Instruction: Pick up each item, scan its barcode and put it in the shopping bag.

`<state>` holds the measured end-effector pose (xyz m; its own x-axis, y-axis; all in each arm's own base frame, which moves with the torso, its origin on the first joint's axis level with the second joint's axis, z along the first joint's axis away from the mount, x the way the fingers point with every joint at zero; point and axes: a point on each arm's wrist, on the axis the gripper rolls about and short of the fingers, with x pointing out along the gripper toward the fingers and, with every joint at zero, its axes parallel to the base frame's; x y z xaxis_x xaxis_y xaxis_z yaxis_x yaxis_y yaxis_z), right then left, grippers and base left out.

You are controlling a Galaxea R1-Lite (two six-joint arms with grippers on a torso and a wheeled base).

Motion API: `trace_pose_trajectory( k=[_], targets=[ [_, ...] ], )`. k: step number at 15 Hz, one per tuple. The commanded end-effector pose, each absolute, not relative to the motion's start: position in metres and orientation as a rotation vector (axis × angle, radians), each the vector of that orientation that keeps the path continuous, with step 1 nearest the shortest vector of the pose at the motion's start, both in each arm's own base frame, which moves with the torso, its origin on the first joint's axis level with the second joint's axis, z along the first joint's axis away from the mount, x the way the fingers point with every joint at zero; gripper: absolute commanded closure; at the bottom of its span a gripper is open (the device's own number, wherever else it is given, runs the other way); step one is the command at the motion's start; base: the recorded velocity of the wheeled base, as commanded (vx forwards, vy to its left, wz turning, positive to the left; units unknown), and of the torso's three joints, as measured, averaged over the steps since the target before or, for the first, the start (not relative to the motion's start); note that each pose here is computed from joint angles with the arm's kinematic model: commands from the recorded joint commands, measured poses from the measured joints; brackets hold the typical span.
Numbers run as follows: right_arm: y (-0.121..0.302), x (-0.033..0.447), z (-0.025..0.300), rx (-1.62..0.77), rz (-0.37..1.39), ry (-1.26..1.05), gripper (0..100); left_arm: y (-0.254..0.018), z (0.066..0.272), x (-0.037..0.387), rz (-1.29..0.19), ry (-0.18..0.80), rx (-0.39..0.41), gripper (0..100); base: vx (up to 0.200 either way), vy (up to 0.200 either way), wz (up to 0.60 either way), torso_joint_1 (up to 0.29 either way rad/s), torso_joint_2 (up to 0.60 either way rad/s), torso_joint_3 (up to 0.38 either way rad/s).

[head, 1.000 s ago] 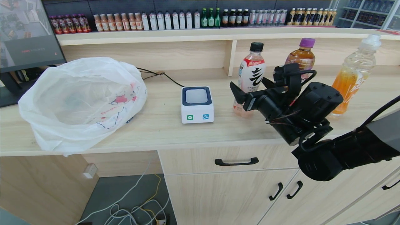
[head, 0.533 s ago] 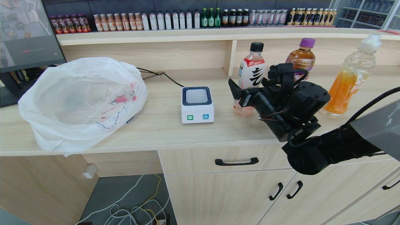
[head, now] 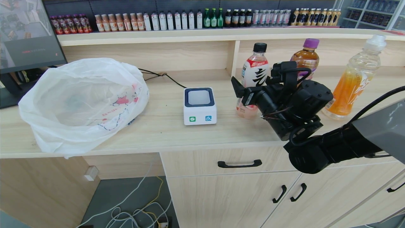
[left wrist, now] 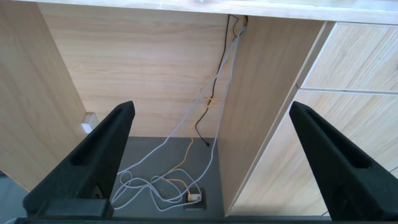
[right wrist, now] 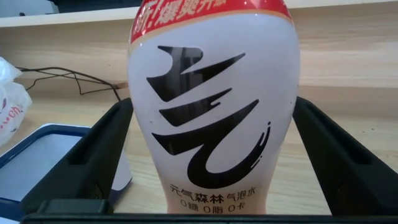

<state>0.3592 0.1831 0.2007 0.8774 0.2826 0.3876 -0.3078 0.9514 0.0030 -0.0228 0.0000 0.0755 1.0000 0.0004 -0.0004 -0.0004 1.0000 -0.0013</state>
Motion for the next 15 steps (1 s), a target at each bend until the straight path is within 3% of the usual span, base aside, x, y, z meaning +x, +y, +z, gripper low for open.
trace_pose_trajectory(
  k=[1, 6, 7, 15],
  targets=[
    [0.183, 0.359, 0.201, 0.065, 0.308, -0.395, 0, 0.0, 0.075, -0.023, 0.002, 0.0, -0.002, 0, 0.0, 0.0, 0.0, 0.0, 0.0, 0.0],
    [0.184, 0.359, 0.2, 0.067, 0.311, -0.391, 0, 0.0, 0.075, -0.023, 0.0, 0.0, -0.002, 0, 0.0, 0.0, 0.0, 0.0, 0.0, 0.0],
    [0.183, 0.358, 0.2, 0.067, 0.311, -0.391, 100, 0.0, 0.075, -0.023, 0.002, 0.0, -0.002, 0, 0.0, 0.0, 0.0, 0.0, 0.0, 0.0],
    [0.18, 0.348, 0.213, 0.078, 0.314, -0.419, 100, 0.0, 0.075, -0.023, 0.0, 0.0, -0.002, 0, 0.0, 0.0, 0.0, 0.0, 0.0, 0.0]
  ],
)
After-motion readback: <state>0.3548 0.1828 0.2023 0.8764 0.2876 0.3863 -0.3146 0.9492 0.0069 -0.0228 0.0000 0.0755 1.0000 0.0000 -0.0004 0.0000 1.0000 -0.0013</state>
